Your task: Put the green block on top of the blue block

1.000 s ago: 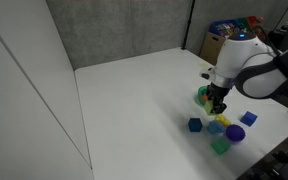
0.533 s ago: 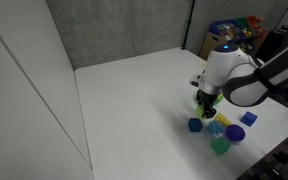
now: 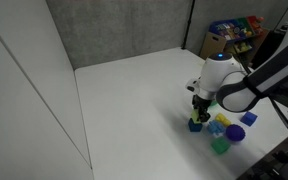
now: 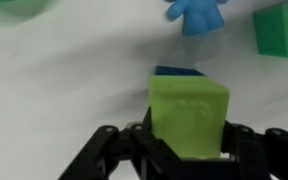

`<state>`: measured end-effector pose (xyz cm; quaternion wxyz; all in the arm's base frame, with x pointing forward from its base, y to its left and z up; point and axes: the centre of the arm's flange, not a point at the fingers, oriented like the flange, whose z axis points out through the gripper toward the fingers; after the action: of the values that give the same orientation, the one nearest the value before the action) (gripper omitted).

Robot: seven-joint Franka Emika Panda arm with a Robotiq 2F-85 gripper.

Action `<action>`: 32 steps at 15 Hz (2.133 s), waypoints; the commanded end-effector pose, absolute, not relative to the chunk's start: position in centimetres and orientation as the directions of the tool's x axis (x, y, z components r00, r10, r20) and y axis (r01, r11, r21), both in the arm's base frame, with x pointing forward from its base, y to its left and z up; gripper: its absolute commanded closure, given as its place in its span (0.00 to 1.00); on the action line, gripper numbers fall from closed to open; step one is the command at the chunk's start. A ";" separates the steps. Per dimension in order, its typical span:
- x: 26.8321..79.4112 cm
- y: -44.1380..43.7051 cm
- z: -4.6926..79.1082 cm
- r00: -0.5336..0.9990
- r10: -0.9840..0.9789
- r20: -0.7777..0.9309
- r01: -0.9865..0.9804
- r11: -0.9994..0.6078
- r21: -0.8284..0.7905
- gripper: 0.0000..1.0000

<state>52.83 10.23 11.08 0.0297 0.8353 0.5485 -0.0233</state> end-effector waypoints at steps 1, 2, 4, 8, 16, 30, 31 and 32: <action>53.3 10.6 10.4 0.436 0.899 -0.038 0.900 -0.436 0.018 0.27; 53.2 10.6 10.4 0.442 0.896 -0.036 0.897 -0.442 0.019 0.24; 52.9 10.6 11.1 0.450 0.892 -0.025 0.893 -0.450 0.032 0.08; 52.8 10.9 13.9 0.457 0.889 0.021 0.886 -0.457 0.073 0.00; 52.9 9.4 21.4 0.640 0.764 0.086 0.759 -0.646 0.085 0.00; 46.2 -4.8 30.5 0.988 0.153 0.032 0.154 -0.988 -0.023 0.00; 45.8 -5.6 31.5 0.994 0.107 0.038 0.107 -0.994 -0.021 0.00; 45.3 -6.4 32.6 0.997 0.060 0.043 0.061 -0.998 -0.014 0.00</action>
<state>47.67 -4.86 28.63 -0.0219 0.9954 0.0915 0.0165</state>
